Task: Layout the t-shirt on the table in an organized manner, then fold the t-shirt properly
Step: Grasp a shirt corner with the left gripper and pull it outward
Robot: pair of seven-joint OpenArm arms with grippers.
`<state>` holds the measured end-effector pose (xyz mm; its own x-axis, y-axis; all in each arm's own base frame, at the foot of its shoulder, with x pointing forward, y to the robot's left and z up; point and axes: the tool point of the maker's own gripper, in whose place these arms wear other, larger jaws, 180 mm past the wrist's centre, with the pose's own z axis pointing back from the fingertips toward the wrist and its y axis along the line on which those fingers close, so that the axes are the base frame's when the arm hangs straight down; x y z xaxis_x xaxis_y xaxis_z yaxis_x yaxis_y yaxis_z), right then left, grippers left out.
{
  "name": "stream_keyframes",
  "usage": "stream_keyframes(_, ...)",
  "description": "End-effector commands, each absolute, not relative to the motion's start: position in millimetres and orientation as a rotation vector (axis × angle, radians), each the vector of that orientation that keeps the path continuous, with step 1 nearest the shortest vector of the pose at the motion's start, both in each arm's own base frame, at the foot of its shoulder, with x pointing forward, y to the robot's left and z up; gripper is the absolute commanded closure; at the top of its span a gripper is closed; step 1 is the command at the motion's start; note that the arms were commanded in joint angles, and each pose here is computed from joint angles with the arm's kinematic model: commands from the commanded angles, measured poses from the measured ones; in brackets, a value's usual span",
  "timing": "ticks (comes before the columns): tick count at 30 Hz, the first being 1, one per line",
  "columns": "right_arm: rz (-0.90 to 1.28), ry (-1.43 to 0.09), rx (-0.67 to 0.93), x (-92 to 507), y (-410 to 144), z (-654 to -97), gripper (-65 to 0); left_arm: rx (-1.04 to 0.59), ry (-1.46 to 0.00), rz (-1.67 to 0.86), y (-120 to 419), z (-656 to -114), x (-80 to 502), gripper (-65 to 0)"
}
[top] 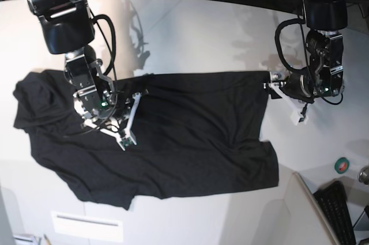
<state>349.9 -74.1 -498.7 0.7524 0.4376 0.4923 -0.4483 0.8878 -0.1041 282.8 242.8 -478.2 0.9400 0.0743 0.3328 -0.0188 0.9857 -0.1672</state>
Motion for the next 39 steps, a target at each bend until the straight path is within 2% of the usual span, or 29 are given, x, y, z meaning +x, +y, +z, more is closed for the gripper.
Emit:
stream_keyframes(1,0.483,-0.559,0.011,361.3,-75.9,-489.1,0.0,-0.153,-0.382,0.041,249.0,-467.4,294.1,-33.2)
stream_keyframes(3,0.482,-0.559,0.011,361.4,-76.3,-489.0,0.0,-0.154,-0.377,0.043,249.3,-469.0,292.8,-27.6)
stream_keyframes(9,0.48,-0.56,0.011,361.5,-76.6,-489.0,0.0,-0.156,-0.374,0.044,248.6,-470.0,291.8,0.0)
stream_keyframes(19,0.479,-0.56,0.01,361.6,-76.8,-489.0,0.0,-0.131,-0.426,-0.011,244.9,-453.6,282.1,0.0)
stream_keyframes(39,0.472,-0.555,0.012,360.5,-75.1,-490.5,0.0,-0.071,-0.383,-0.206,231.2,-436.6,183.5,0.0)
